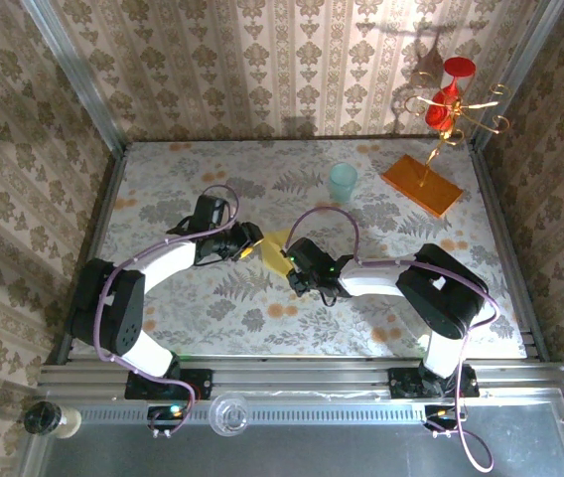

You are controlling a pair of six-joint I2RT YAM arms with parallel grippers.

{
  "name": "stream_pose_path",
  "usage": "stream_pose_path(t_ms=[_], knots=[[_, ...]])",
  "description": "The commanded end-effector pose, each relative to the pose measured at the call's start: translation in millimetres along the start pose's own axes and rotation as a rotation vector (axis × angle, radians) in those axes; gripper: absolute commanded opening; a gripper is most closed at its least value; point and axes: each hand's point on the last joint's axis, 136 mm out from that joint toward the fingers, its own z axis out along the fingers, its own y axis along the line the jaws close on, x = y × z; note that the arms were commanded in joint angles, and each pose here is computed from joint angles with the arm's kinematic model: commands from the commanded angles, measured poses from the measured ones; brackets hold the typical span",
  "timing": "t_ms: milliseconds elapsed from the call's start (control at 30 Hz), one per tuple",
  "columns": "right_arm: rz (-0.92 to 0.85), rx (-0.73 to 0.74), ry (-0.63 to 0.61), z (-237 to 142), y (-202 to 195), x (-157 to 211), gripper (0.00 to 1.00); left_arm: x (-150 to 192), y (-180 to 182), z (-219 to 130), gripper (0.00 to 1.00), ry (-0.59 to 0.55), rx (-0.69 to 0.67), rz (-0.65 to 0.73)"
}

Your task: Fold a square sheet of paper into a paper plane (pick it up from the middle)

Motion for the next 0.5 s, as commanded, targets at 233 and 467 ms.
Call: stream_pose_path(t_ms=[233, 467], knots=[[0.098, -0.130, 0.088, 6.6, 8.8, 47.1, 0.12, 13.2, 4.0, -1.7, 0.47, 0.009, 0.045, 0.002], [0.192, -0.218, 0.076, 1.9, 4.7, 55.0, 0.13, 36.0, -4.4, 18.2, 0.49, 0.077, 0.097, 0.050]])
